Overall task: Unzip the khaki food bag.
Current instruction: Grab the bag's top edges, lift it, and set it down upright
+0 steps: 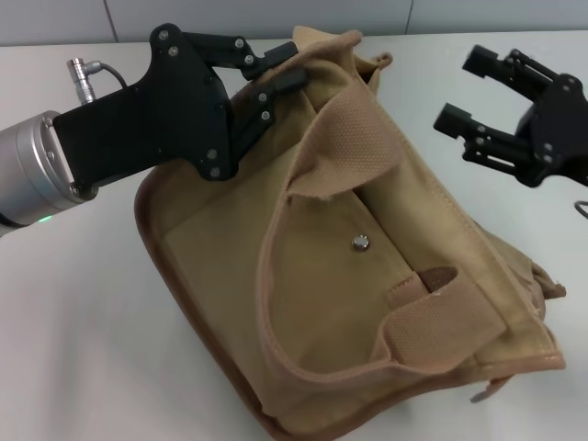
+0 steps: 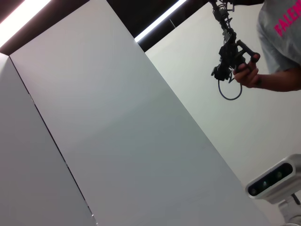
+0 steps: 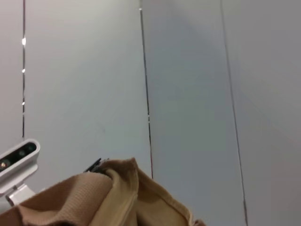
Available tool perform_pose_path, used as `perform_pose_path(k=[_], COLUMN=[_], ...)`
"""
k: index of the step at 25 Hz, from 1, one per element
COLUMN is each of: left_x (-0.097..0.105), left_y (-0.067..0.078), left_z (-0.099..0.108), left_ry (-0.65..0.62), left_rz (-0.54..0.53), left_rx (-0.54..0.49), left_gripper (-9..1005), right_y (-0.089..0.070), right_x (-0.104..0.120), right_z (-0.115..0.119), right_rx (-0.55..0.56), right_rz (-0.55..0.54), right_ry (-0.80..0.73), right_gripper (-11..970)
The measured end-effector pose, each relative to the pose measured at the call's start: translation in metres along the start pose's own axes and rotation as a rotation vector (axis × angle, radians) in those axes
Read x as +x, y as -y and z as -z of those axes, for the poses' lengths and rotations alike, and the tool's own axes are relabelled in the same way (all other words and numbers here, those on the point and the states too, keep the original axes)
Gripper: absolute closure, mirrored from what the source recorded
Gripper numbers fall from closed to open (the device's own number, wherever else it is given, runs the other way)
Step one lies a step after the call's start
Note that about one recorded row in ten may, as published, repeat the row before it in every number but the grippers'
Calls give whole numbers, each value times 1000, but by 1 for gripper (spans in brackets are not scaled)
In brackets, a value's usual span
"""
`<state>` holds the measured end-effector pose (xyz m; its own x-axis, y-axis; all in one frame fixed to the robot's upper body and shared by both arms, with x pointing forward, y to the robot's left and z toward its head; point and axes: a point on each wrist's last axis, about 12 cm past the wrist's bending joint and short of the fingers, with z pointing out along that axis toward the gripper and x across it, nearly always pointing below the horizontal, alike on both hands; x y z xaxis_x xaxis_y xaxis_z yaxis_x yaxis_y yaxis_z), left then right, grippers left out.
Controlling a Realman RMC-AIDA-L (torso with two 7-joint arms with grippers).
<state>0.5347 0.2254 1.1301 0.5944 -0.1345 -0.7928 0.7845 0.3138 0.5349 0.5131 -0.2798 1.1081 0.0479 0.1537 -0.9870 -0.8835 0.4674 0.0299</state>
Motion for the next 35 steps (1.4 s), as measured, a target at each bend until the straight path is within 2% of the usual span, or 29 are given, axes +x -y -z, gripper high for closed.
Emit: perform_pose_path(k=[3, 5, 6, 7, 11, 16, 21, 31, 35], left_x=[0, 0, 0, 0, 0, 0, 0, 0, 0], left_y=[0, 0, 0, 0, 0, -1, -1, -1, 0], left_z=[1, 1, 1, 1, 0, -1, -1, -2, -2], left_ry=[0, 0, 1, 1, 1, 3, 3, 5, 5], left_rz=[0, 0, 0, 0, 0, -1, -2, -1, 1], left_rx=[-2, -3, -4, -4, -1, 0, 0, 1, 1], left_gripper=[853, 852, 852, 852, 851, 850, 848, 846, 845], right_y=[1, -1, -3, -3, -15, -26, -38, -43, -42], right_x=[0, 3, 6, 6, 17, 25, 32, 45, 47], right_z=[-5, -4, 1, 1, 8, 5, 5, -1, -6], right_rx=[-32, -54, -63, -63, -83, -97, -27, 24, 28], right_rz=[80, 165, 253, 253, 379, 448, 614, 805, 833], right_ry=[-32, -64, -87, -87, -94, -32, 80, 79, 79], right_gripper=[155, 156, 157, 158, 160, 163, 166, 173, 175])
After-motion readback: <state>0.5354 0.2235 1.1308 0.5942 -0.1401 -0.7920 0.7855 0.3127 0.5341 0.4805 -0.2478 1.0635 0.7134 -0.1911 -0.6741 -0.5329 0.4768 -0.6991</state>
